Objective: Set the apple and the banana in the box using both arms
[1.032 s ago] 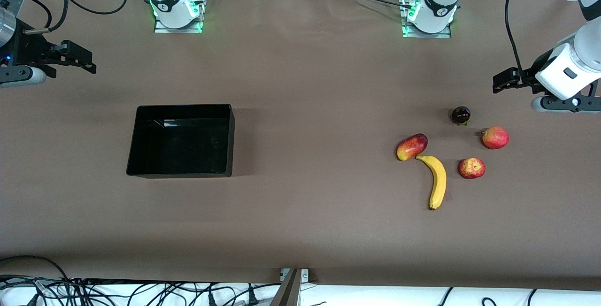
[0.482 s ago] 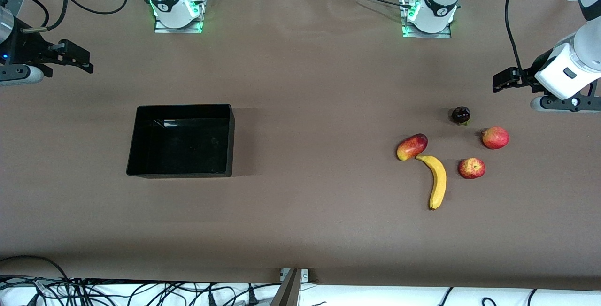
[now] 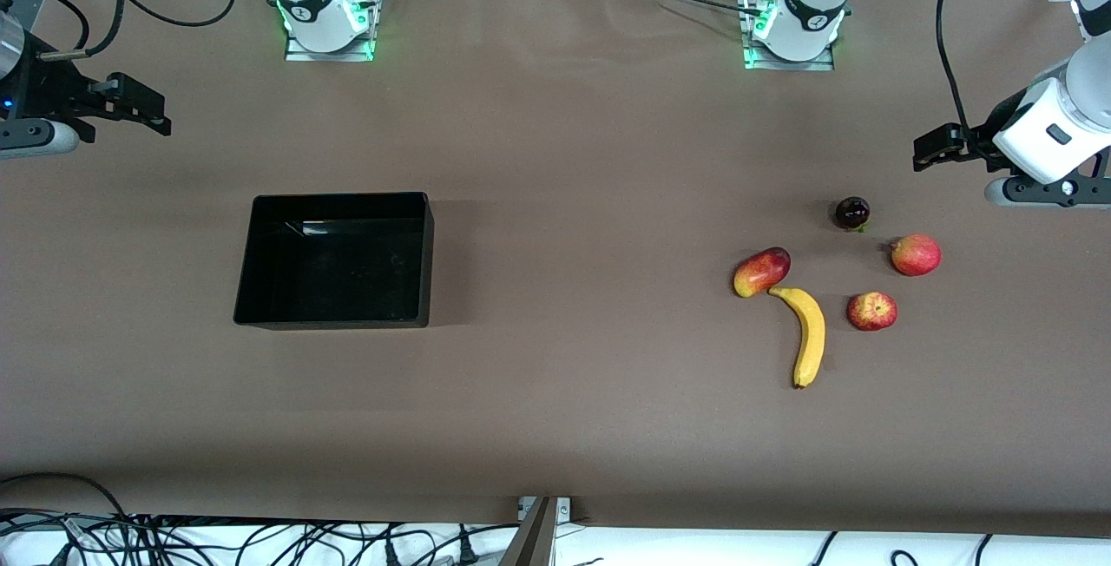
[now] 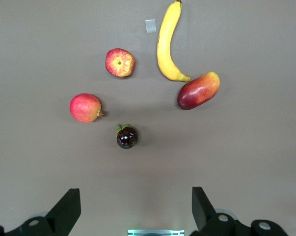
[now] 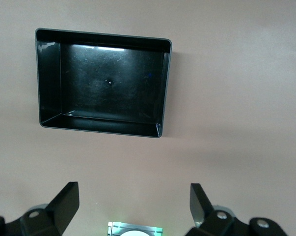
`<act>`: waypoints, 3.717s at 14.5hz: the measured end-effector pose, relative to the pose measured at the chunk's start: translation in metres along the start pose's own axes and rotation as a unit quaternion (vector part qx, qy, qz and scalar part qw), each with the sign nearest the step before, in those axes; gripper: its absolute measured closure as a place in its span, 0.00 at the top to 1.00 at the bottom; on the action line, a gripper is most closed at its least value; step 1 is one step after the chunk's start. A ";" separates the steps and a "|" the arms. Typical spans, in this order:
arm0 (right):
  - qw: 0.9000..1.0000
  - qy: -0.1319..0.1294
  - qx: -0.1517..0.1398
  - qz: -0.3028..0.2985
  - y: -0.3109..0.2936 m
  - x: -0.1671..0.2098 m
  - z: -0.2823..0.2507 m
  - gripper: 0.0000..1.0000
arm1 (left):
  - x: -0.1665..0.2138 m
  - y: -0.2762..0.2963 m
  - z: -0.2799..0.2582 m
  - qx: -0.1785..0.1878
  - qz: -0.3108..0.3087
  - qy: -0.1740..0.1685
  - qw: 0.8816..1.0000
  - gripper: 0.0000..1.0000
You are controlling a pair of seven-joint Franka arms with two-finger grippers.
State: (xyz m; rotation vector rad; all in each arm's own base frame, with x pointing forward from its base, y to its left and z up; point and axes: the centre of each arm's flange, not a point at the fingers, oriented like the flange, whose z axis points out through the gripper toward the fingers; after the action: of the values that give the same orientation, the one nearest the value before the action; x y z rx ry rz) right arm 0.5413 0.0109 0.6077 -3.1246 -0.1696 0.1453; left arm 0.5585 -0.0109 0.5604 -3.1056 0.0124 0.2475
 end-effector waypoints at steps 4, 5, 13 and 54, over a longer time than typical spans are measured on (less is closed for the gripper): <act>1.000 0.000 0.000 0.000 0.000 0.000 0.000 1.00 | 0.000 0.000 0.000 0.000 0.000 0.000 1.000 1.00; 1.000 0.000 0.000 0.000 0.000 0.000 0.000 1.00 | 0.000 0.000 0.000 0.000 0.000 0.000 1.000 1.00; 1.000 -0.001 0.000 0.000 0.000 0.000 0.000 1.00 | 0.000 0.000 0.000 0.000 0.000 0.000 1.000 1.00; 0.995 -0.036 0.097 0.013 -0.187 0.118 0.260 0.05 | 0.167 -0.047 0.277 0.017 -0.005 -0.002 1.000 1.00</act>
State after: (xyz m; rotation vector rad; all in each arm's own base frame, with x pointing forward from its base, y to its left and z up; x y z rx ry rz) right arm 0.6134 0.2108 0.3409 -2.9304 -0.1067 0.2590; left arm 0.6796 0.0421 0.2620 -3.0697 -0.0001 0.2498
